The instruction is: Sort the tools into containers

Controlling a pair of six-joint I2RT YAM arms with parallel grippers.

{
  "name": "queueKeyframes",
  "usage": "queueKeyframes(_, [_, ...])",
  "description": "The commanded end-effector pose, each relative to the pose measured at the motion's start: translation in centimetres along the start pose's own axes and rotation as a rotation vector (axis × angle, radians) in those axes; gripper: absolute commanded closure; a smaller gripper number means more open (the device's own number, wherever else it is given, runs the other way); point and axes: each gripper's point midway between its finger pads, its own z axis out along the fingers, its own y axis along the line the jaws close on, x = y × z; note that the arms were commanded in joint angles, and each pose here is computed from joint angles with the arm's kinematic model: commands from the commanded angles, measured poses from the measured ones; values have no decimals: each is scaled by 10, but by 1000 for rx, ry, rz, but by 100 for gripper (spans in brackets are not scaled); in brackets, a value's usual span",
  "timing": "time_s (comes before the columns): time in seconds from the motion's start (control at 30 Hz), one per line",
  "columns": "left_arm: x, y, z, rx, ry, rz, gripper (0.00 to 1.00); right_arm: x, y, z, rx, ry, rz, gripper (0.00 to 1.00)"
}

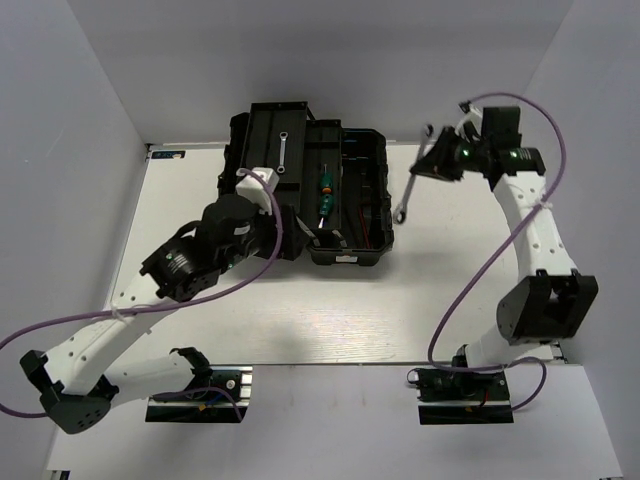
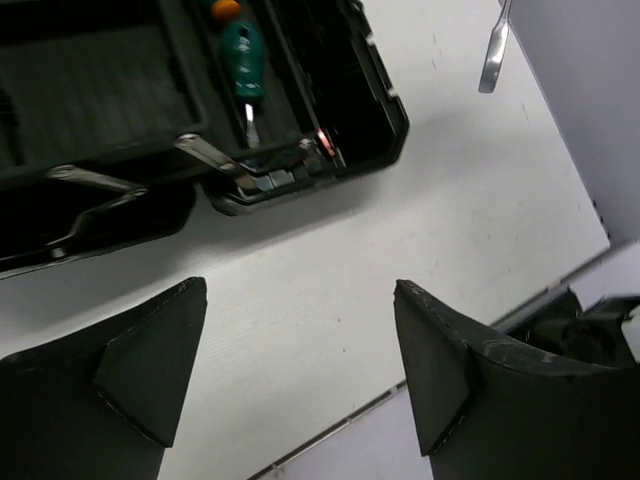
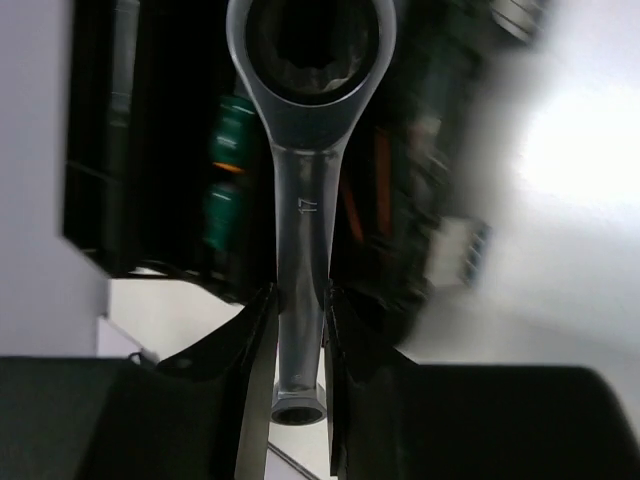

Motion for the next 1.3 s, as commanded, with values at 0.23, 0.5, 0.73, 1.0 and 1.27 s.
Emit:
queueKeyframes(0.23, [-36, 48, -37, -278, -181, -134, 14, -91, 175, 76, -504, -82, -164, 100])
queueKeyframes(0.5, [-36, 58, -39, -355, -181, -190, 14, -101, 266, 105, -733, -208, -192, 100])
queueKeyframes(0.73, [-35, 54, -25, -364, -149, -179, 14, -92, 295, 124, -794, -254, -153, 100])
queueKeyframes(1.0, [-32, 55, -26, -372, -139, -198, 14, -51, 260, 190, -668, -132, -90, 100])
queueKeyframes(1.27, [-24, 60, -30, -391, -132, -236, 14, -39, 241, 215, -610, -89, -95, 82])
